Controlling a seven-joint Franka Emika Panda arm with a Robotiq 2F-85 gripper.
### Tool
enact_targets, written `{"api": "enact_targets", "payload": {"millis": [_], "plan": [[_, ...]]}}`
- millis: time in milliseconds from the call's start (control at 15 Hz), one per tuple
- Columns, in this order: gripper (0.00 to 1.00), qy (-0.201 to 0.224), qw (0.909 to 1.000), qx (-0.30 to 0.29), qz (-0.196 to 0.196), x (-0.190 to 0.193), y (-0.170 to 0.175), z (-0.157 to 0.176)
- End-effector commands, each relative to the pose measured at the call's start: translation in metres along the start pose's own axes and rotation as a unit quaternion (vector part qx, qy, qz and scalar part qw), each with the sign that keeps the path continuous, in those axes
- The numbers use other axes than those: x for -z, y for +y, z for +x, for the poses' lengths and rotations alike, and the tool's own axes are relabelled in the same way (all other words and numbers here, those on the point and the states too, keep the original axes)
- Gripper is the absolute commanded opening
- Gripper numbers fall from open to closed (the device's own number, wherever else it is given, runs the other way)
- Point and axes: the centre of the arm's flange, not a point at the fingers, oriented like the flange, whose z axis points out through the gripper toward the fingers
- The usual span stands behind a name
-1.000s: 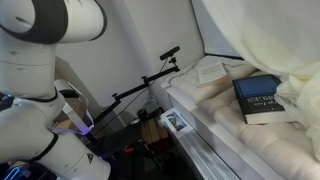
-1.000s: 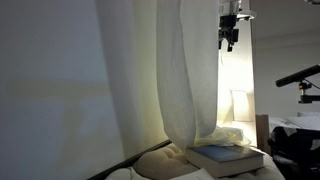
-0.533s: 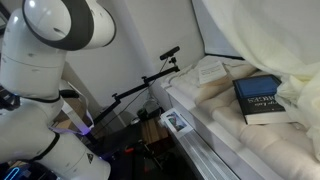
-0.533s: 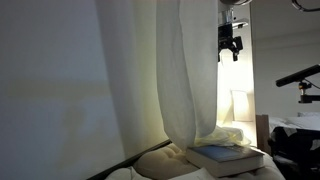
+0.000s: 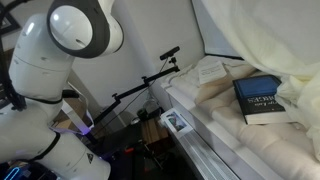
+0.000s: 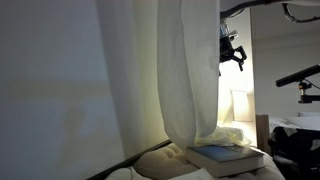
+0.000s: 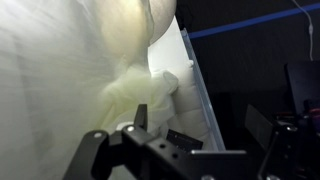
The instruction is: Draw the curtain to the right
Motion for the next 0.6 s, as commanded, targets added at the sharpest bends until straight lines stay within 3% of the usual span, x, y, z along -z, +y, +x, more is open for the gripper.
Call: {"api": "enact_targets", "payload": {"millis": [0, 67, 133, 400, 533], "plan": [[1.00, -0.029, 0.9951, 0.094, 0.010, -0.007, -0.026, 0.009], [1.00, -0.035, 0.9941, 0.103, 0.002, -0.007, -0.027, 0.007], [1.00, -0.015, 0.9969, 0.077, 0.005, -0.001, 0.002, 0.010], [1.00, -0.023, 0.9950, 0.097, 0.005, 0.002, 0.001, 0.008], [1.00, -0.035, 0.9962, 0.077, 0.021, 0.000, 0.006, 0.011]]}}
